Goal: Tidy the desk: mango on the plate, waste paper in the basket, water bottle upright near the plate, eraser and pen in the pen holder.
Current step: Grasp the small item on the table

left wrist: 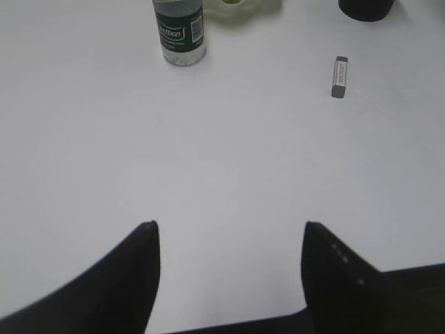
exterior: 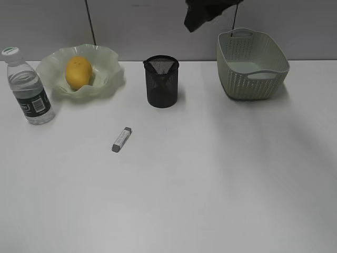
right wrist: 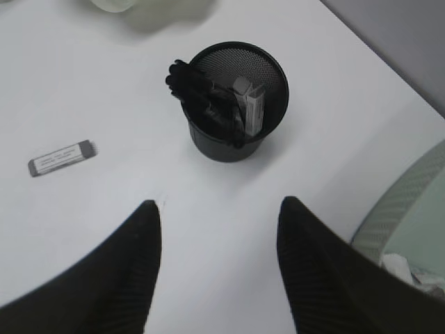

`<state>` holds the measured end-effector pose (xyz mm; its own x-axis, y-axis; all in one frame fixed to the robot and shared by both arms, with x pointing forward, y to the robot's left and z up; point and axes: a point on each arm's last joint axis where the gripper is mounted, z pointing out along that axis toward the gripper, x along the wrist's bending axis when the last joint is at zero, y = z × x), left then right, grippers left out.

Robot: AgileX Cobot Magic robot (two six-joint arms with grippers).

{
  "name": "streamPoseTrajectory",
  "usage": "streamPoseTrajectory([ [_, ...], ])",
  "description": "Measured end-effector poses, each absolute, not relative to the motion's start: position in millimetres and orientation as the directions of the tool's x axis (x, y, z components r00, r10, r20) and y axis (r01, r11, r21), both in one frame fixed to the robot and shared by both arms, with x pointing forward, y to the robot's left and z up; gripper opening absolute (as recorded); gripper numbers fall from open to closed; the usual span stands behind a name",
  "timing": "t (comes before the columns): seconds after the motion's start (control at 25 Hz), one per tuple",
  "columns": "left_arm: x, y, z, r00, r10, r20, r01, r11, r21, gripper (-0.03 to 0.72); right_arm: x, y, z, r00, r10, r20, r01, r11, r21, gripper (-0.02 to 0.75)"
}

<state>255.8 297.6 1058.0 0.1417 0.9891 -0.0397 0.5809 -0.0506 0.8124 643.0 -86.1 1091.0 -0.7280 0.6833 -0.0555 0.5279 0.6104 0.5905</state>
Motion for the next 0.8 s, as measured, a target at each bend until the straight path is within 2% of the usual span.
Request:
streamPoseTrajectory([
  [0.2,255.8,297.6,1058.0,0.142,0.989,-0.040,0.581,-0.051,0.812,0.488,614.3,-102.9,1132.3,-0.700,0.712,-0.052,0.568,0.600,0.563,0.433],
  [0.32,255.8,297.6,1058.0,0.142,0.989,-0.040,0.581,-0.051,0.812,0.488,602.2,-115.3,1141.3,-0.643,0.766,-0.025,0.646,0.559,0.520,0.433],
  [0.44,255.8,297.6,1058.0,0.142,0.989,-0.040,0.581,-0.051,0.812,0.486,593.0,-130.8,1136.4,-0.584,0.811,0.010,0.713,0.507,0.484,0.433],
  [0.64,255.8,297.6,1058.0,0.142,0.989,-0.040,0.581,-0.051,0.812,0.481,568.9,-177.6,1112.8,-0.475,0.879,0.039,0.815,0.423,0.396,0.432],
  [0.8,255.8,297.6,1058.0,0.142,0.989,-0.040,0.581,-0.051,0.812,0.476,535.4,-211.0,1096.8,-0.392,0.919,0.044,0.853,0.345,0.390,0.461],
])
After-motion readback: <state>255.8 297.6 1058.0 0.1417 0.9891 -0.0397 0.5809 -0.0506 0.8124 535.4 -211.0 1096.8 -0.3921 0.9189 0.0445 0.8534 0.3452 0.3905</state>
